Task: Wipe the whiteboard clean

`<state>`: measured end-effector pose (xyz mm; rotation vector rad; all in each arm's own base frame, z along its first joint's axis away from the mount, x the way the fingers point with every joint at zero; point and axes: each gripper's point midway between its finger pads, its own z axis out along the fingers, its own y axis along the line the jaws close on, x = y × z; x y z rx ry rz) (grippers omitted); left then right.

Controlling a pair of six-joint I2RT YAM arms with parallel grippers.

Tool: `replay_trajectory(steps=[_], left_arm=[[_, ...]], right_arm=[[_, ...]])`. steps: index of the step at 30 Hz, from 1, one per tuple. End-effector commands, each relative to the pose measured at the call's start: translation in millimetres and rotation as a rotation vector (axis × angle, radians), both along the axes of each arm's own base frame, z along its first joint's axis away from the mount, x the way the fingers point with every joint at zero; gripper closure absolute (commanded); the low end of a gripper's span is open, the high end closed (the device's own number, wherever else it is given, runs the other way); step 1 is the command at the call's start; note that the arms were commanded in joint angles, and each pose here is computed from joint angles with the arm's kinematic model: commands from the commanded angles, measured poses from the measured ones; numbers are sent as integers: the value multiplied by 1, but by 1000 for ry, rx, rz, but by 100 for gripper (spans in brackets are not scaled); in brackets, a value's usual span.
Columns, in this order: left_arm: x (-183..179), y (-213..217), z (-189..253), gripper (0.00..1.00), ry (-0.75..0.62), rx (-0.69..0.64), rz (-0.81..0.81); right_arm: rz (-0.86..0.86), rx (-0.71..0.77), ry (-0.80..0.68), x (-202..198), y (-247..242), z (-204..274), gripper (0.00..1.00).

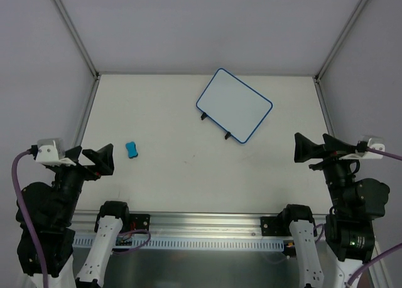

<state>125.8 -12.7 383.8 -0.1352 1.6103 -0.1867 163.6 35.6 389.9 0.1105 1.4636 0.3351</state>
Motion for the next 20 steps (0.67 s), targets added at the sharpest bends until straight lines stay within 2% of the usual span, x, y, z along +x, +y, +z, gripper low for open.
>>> replay_trajectory(steps=[1,6,20], left_arm=[[-19,5,5,1,-23,24,15],[-31,13,4,1,-35,18,44],[-27,20,-4,1,-5,20,84]], right_arm=[[-54,-36,-35,-9,-10,10,1],[-47,-48,-53,-15,-9,14,1],[-45,-69,-53,-17,-10,12,1]])
